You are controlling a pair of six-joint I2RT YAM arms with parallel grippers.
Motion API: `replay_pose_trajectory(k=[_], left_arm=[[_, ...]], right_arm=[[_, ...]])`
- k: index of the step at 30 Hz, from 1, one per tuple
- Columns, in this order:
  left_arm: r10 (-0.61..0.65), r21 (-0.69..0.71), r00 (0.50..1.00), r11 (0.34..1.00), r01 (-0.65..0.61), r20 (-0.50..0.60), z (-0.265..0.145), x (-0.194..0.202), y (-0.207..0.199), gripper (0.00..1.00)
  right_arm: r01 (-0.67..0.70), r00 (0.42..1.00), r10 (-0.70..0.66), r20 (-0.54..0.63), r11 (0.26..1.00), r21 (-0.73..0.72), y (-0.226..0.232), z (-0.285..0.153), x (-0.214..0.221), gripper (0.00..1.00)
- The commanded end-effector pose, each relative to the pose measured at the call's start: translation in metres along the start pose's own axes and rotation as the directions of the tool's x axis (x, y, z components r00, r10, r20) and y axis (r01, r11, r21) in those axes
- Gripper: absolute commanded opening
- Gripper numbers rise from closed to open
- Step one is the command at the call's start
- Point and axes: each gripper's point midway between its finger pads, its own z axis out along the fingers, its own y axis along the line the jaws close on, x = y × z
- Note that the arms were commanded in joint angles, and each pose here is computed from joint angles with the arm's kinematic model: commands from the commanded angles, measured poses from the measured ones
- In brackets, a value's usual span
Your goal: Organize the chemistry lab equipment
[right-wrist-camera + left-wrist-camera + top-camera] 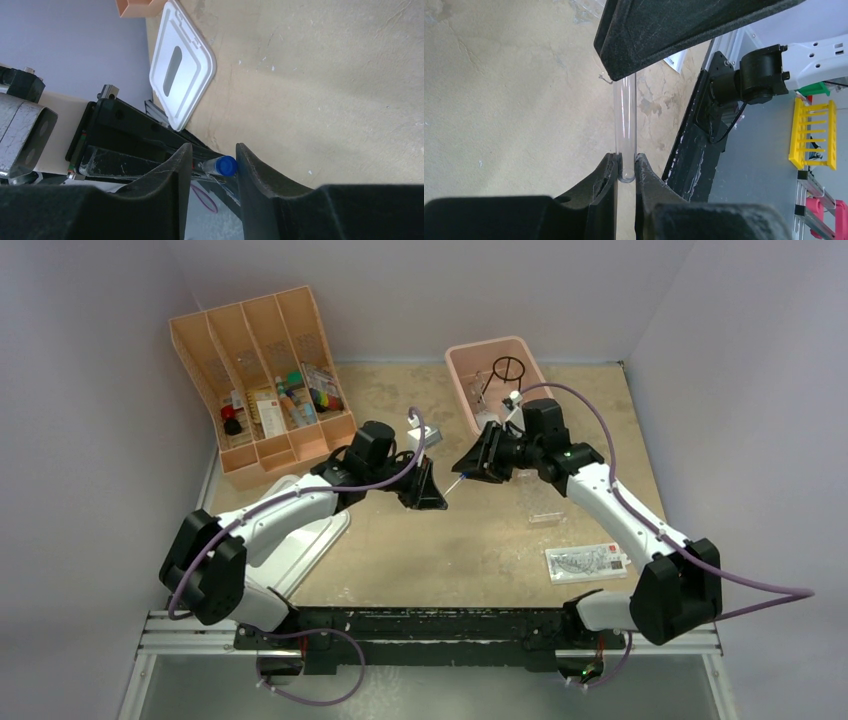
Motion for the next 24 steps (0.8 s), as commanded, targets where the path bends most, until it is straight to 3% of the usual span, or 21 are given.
replay_pose_trajectory(k=[1, 9, 16, 17, 19, 21, 24], left_arm=[[0.092, 0.050, 0.994, 0.994, -0.095, 0.055, -0.011, -0.023, -0.021, 0.00], [0.101, 0.070, 0.993, 0.992, -0.104, 0.055, -0.014, -0.024, -0.025, 0.00], [0.099, 0.056, 0.993, 0.993, -0.102, 0.063, -0.015, -0.027, -0.024, 0.00], [0.091, 0.039, 0.993, 0.995, -0.094, 0.070, -0.015, -0.029, -0.021, 0.05], [0.069, -0.007, 0.994, 0.998, -0.068, 0.089, -0.015, -0.034, -0.014, 0.28], [0.044, -0.082, 0.991, 0.996, -0.034, 0.126, -0.016, -0.041, -0.001, 0.49], [0.016, -0.162, 0.983, 0.987, 0.014, 0.182, -0.020, -0.049, 0.016, 0.60]], right_arm=[[0.073, 0.997, -0.075, -0.016, 0.990, -0.118, 0.023, -0.016, 0.007, 0.37], [0.161, 0.985, -0.172, -0.014, 0.944, -0.288, 0.045, -0.025, 0.016, 0.29], [0.180, 0.983, -0.186, 0.003, 0.947, -0.265, 0.041, -0.025, 0.011, 0.14], [0.187, 0.982, -0.190, 0.013, 0.951, -0.248, 0.038, -0.025, 0.009, 0.13], [0.206, 0.979, -0.202, 0.038, 0.961, -0.185, 0.030, -0.026, 0.003, 0.13], [0.229, 0.970, -0.225, 0.091, 0.973, -0.027, 0.008, -0.029, -0.012, 0.13], [0.232, 0.944, -0.288, 0.159, 0.926, 0.297, -0.042, -0.045, -0.035, 0.12]])
